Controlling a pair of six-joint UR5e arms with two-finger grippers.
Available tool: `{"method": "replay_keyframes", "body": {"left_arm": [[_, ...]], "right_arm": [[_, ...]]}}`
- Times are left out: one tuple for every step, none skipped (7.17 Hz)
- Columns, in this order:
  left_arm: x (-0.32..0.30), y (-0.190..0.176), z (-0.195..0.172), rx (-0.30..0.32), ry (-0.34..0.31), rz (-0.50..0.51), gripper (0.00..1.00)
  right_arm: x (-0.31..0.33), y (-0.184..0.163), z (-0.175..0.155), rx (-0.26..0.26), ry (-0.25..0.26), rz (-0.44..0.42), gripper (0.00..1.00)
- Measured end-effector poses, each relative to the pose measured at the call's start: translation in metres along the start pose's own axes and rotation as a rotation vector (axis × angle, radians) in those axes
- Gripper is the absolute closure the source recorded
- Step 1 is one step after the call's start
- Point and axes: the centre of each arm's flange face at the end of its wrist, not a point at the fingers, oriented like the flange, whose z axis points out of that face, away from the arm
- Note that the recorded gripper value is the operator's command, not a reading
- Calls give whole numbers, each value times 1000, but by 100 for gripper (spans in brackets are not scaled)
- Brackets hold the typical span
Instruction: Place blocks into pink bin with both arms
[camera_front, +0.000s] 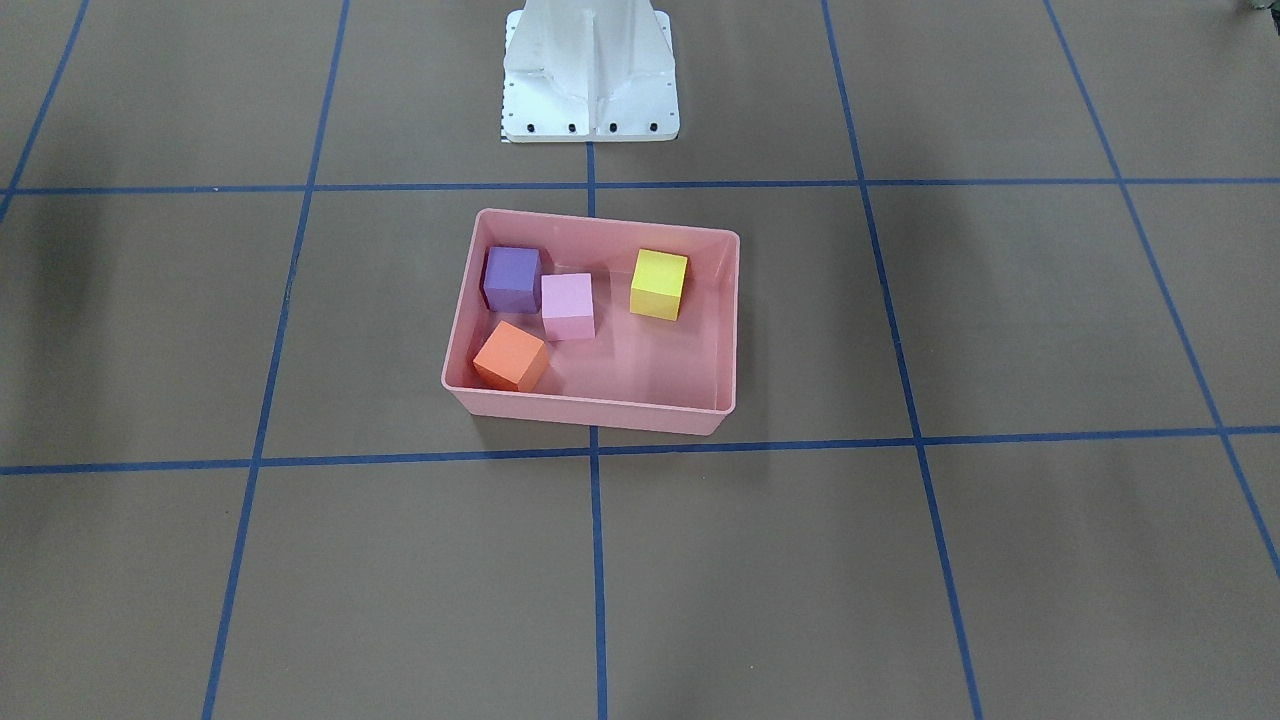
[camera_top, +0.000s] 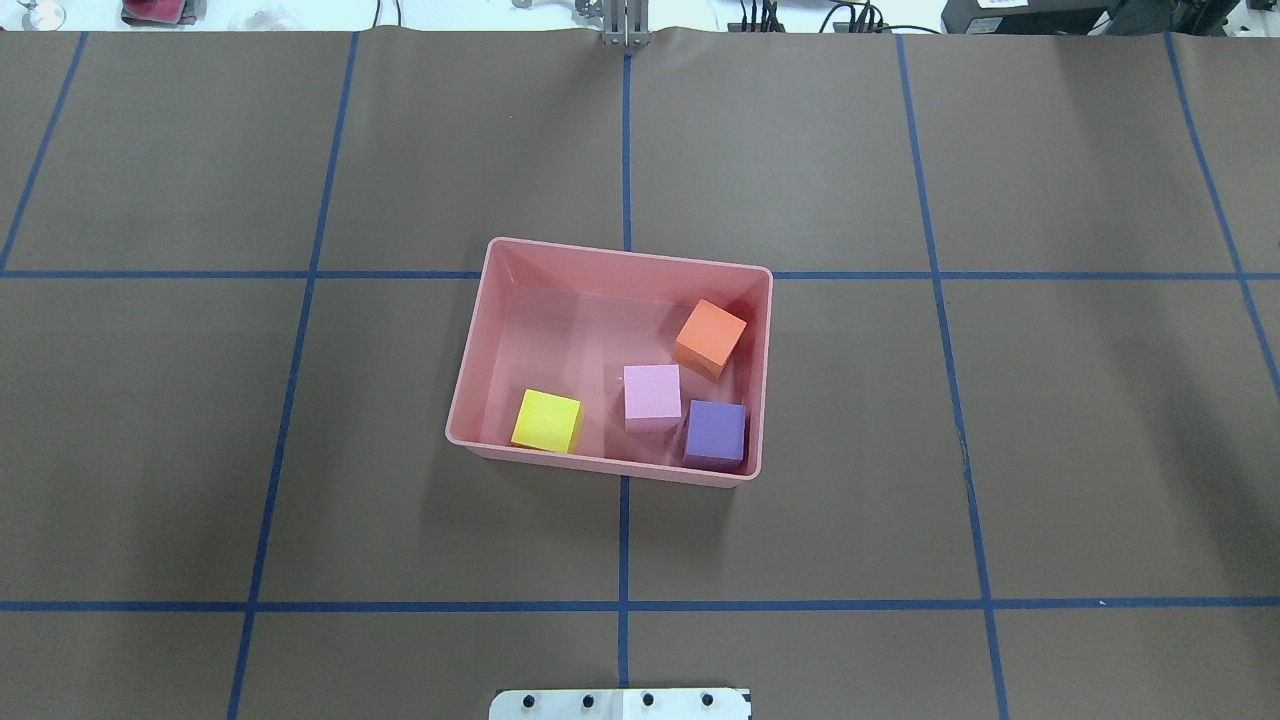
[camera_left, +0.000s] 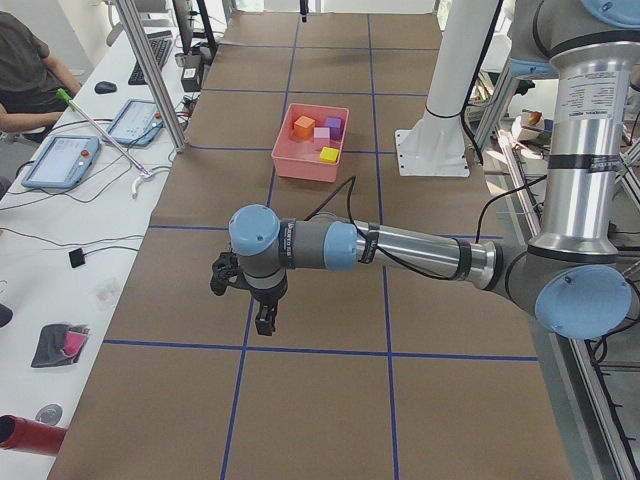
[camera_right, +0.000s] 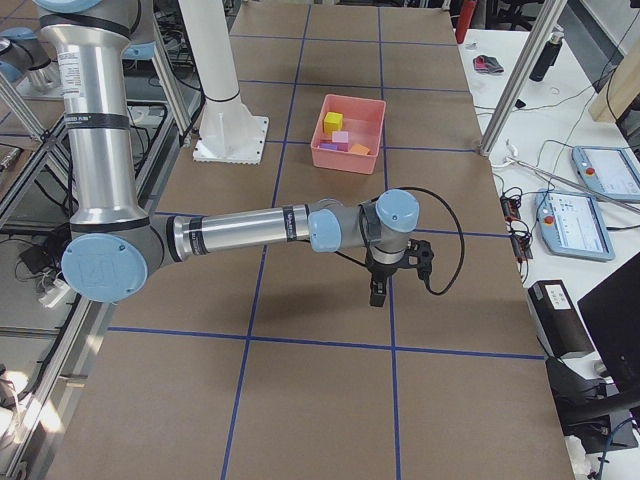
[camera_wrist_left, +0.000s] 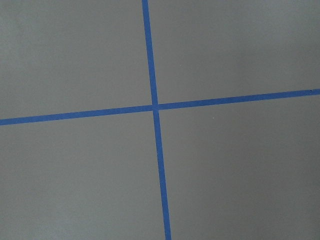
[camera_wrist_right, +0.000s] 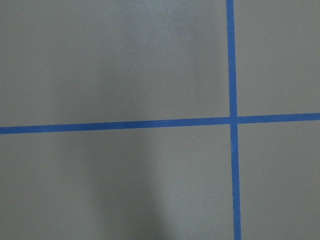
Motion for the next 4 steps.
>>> {"method": "replay_keyframes", "body": {"left_arm": [[0,0,-1,1,0,0,0],[0,1,-1,1,0,0,0],[1,0,-1,2,0,1,0],[2,0,-2,4,0,2,0]], "right_arm": [[0,0,0,0,0,0,0],[0,0,0,1,0,-1,0],[0,0,0,1,0,-1,0],[0,0,0,1,0,-1,0]]}}
